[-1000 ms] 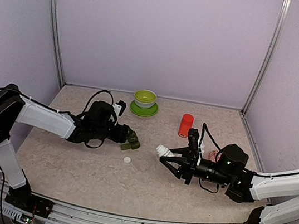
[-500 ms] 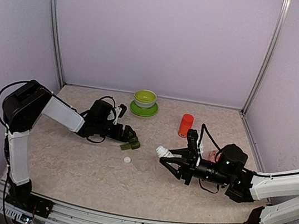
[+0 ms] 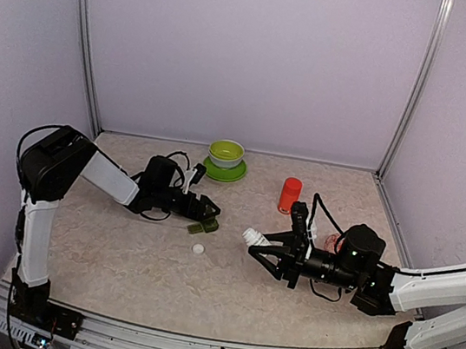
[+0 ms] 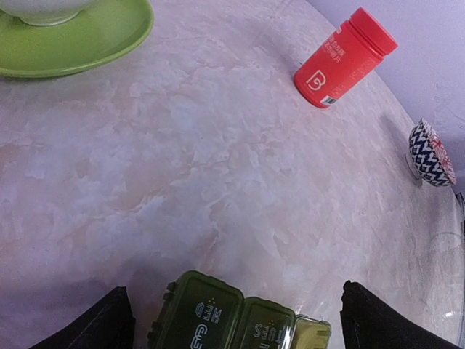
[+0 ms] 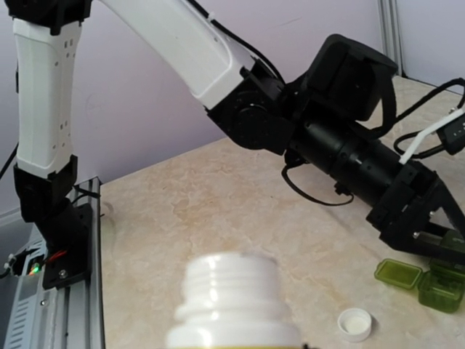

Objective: Sort the pills into containers
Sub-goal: Move the pill container to the center of the board.

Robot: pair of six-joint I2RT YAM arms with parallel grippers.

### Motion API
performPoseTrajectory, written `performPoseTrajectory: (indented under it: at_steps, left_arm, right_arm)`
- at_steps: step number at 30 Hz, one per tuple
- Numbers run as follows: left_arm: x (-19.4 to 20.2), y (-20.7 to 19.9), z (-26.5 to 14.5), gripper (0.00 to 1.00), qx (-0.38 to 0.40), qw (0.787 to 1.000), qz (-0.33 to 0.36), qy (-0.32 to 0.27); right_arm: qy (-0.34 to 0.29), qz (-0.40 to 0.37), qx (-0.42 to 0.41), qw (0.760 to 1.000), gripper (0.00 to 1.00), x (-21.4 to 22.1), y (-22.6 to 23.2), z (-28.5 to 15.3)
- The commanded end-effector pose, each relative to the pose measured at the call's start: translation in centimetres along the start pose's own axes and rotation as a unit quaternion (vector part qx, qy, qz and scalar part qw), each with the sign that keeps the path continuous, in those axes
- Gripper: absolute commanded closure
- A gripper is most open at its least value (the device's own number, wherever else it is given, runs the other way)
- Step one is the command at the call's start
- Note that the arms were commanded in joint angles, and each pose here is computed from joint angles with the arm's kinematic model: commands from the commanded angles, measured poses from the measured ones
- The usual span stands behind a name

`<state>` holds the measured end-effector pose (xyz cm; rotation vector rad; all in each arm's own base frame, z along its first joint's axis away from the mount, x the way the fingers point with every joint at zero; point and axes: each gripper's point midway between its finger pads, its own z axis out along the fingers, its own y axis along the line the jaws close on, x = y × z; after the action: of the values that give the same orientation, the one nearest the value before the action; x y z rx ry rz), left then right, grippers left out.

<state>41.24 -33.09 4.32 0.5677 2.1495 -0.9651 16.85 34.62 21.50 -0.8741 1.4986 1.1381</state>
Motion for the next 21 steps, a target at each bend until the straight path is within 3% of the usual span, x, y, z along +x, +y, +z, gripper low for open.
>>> performPoseTrajectory:
  at_steps: [1,10,21]
  left_arm:
    - [0.2,-0.8,0.3,0.05,0.035,0.999,0.015,0.0]
    - [1.5,-2.2,-0.9,0.07,0.062,0.998,-0.011,-0.005]
    - [2.3,-5.5,-0.3,0.07,0.098,0.995,0.006,0.004]
  right_arm:
    - [-0.012,0.004,0.0,1.0,0.8,-0.8,0.0,-0.2]
    - [-0.012,0.008,0.015,1.0,0.8,-0.4,-0.6,-0.5]
    - [-0.003,0.017,0.03,0.999,0.8,0.6,-1.3,-0.4]
